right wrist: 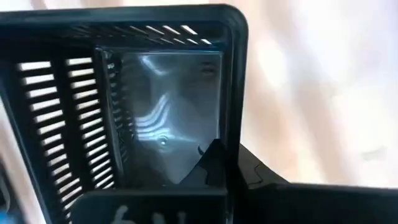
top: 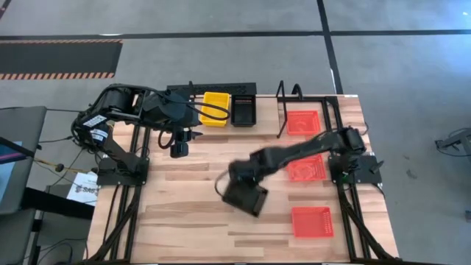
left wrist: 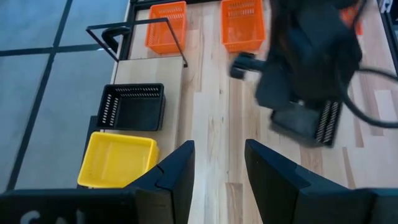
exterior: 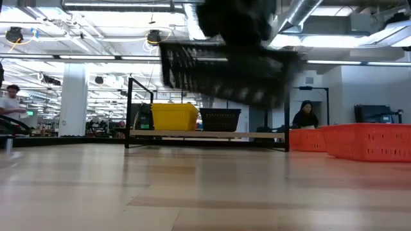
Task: Stack baskets on shelf by color
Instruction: Stack the black bin on top of the other black bin on the shelf
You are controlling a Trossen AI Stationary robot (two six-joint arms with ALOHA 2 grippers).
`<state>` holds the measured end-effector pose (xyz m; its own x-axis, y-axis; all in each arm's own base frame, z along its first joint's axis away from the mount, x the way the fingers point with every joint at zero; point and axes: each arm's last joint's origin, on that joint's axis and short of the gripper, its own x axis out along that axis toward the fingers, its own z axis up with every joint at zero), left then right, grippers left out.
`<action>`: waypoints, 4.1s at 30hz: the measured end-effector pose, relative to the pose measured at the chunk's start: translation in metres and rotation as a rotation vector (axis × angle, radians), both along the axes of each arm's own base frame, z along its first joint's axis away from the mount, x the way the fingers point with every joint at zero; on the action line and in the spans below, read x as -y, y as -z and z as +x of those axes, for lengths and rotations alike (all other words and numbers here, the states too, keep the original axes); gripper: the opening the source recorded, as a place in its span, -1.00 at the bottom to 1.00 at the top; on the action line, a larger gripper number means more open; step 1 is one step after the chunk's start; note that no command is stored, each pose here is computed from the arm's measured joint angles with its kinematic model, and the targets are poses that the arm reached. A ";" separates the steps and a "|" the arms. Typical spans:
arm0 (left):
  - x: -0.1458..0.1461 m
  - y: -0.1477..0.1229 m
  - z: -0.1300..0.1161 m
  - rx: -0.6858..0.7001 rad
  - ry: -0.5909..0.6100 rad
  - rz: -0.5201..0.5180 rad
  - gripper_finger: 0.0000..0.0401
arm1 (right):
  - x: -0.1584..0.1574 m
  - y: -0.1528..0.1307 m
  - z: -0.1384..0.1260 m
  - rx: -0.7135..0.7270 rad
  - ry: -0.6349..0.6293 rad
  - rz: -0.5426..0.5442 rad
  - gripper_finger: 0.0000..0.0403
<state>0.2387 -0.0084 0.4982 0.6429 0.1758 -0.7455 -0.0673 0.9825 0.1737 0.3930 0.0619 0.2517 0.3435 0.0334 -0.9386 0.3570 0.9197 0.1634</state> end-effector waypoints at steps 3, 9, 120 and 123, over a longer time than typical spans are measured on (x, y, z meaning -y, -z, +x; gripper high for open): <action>0.000 0.000 0.000 0.000 0.000 0.000 -0.35 | 0.027 -0.043 -0.003 0.043 0.074 -0.169 -0.98; 0.000 0.000 0.000 0.000 0.000 -0.001 -0.35 | 0.098 -0.120 -0.031 0.193 0.335 -0.391 -0.98; -0.001 0.000 0.000 0.022 -0.101 -0.048 -0.35 | 0.265 -0.035 -0.034 0.132 0.998 -0.117 -0.98; -0.001 0.000 0.000 0.022 -0.101 -0.048 -0.35 | 0.265 -0.035 -0.034 0.135 1.003 -0.115 -0.98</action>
<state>0.2388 -0.0075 0.4983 0.6399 0.2052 -0.7405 -0.1696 0.9776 0.1244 0.3588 -0.2031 0.2868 0.2667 -0.4163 -0.8692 0.9573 0.2191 0.1888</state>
